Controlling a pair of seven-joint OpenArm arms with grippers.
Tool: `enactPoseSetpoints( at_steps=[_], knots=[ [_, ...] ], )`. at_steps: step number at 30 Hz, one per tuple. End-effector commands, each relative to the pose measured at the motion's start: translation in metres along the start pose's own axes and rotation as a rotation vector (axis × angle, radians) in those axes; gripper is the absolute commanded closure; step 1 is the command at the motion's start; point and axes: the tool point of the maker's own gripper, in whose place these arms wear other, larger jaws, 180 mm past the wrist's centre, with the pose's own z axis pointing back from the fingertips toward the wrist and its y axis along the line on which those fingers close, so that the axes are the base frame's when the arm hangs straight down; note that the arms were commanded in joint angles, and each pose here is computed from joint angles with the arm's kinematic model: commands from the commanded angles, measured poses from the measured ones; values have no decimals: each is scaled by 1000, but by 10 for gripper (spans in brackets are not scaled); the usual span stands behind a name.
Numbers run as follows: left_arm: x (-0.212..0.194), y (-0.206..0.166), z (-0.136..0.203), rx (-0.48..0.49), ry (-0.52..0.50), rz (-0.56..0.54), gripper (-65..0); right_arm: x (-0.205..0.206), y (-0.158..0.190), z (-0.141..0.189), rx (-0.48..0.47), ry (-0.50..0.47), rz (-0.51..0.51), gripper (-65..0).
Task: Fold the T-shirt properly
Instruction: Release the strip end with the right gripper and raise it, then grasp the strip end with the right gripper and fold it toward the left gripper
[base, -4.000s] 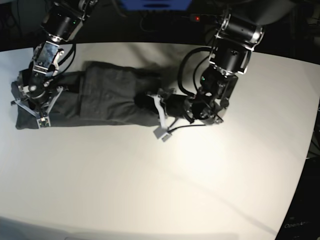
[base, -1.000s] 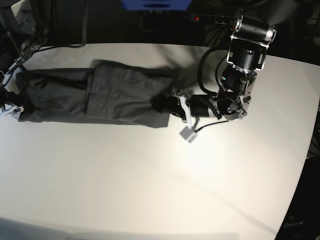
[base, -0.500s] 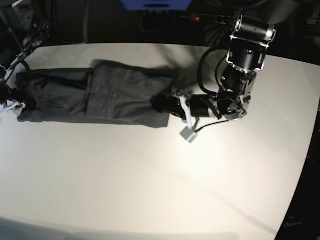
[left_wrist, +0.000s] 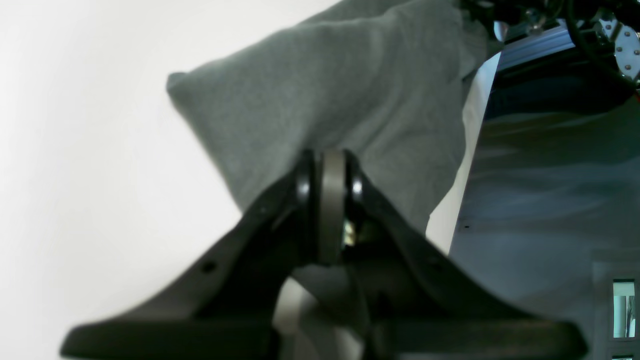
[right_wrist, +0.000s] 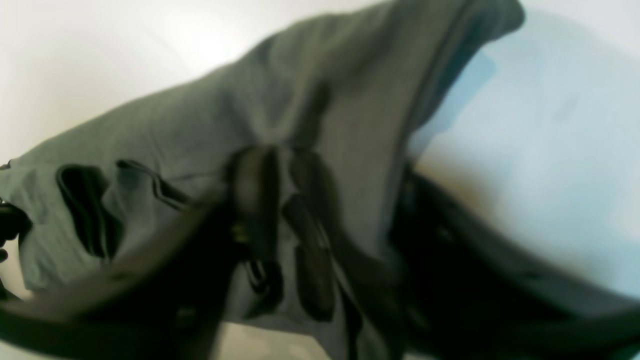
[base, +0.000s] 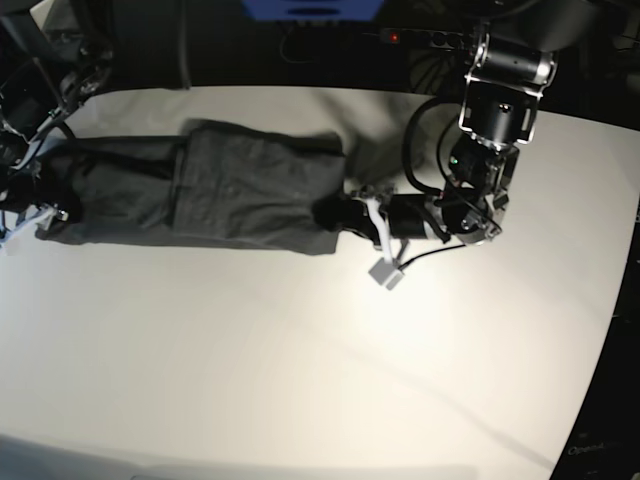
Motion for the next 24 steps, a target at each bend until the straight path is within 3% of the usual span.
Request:
enactPoseSetpoints(
  at_steps=[1,5,10,19,24],
  knots=[
    [-29,35,15,143,114,65,-25,3,-2,5,-13,14,13,-197],
    [-28,35,15,144,112,64,-25,5,-1,5,-12,12,15,-4],
    [-22,35,15,143,105,56,-25,8,7,1,-18,45,77,-4],
    [-21,33,14,141,103,55,-25,47,24,31,-104,-80,219,-3],
    [-21,32,13,138,102,55,-25,47,29,28,-107,-65,251,-3]
  ],
)
